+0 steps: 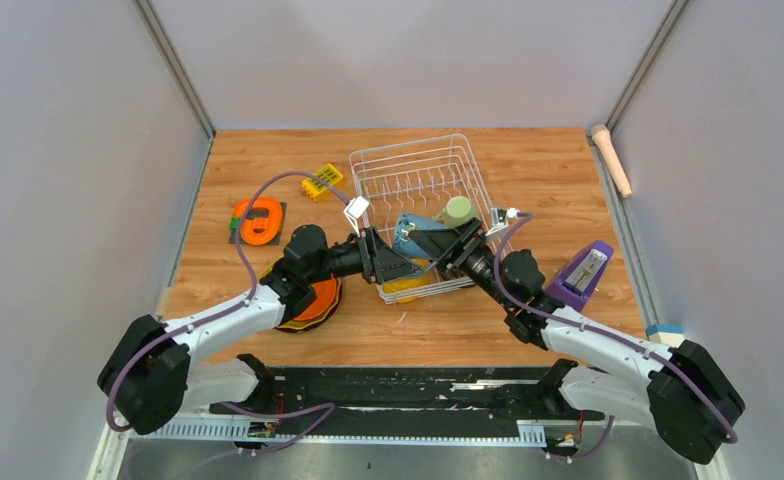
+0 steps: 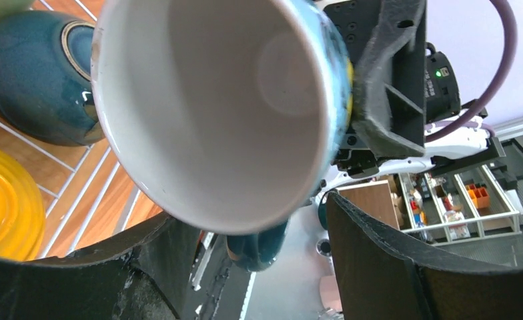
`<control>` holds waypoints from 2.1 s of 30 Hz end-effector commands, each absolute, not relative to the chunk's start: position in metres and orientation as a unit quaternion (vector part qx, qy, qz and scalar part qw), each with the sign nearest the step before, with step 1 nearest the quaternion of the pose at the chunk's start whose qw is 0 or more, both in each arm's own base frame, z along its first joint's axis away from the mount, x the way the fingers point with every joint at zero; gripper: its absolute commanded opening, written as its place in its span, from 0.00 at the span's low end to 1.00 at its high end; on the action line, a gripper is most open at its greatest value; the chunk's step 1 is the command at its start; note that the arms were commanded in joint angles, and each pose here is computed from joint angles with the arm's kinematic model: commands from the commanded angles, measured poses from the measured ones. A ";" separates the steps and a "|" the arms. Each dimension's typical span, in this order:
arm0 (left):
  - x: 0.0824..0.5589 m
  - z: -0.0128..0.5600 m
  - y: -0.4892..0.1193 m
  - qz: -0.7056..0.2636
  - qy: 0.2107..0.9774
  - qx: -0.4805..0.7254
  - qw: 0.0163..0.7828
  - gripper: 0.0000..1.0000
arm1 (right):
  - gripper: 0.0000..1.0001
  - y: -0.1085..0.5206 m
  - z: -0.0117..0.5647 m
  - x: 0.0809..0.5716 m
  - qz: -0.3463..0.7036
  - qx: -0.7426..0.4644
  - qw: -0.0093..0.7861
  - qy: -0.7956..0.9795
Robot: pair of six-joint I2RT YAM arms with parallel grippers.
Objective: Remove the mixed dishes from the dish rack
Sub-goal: Pick up the cup from the dish rack, then place the cup at the center of the board.
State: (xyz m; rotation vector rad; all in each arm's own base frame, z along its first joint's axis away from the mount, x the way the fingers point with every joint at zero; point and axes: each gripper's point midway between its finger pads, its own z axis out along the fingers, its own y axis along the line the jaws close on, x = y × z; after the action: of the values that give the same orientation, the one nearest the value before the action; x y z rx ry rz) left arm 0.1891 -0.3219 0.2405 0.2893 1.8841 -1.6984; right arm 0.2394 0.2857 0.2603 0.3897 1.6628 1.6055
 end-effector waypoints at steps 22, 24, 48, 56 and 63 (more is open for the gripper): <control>0.201 0.261 -0.319 -0.623 0.693 0.090 0.350 0.00 | 0.68 0.292 0.288 0.226 0.627 0.175 0.409 0.640; 0.201 0.269 -0.311 -0.611 0.689 0.093 0.379 0.00 | 0.80 0.284 0.267 0.230 0.582 0.196 0.406 0.677; 0.197 0.292 -0.265 -0.542 0.694 0.076 0.467 0.00 | 1.00 0.209 0.239 0.229 0.496 0.296 0.460 0.675; 0.235 0.261 -0.200 -0.339 0.787 -0.023 0.515 0.00 | 1.00 0.193 0.236 0.228 0.477 0.308 0.476 0.671; 0.269 0.230 -0.136 -0.102 0.844 -0.108 0.515 0.00 | 1.00 0.189 0.232 0.230 0.465 0.313 0.482 0.674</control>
State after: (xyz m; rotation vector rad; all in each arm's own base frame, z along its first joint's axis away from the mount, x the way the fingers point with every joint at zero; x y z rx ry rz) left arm 0.2421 -0.1835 0.2270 -0.1352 2.0440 -0.6314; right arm 0.2269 0.1950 0.2349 0.7578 1.6532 1.1788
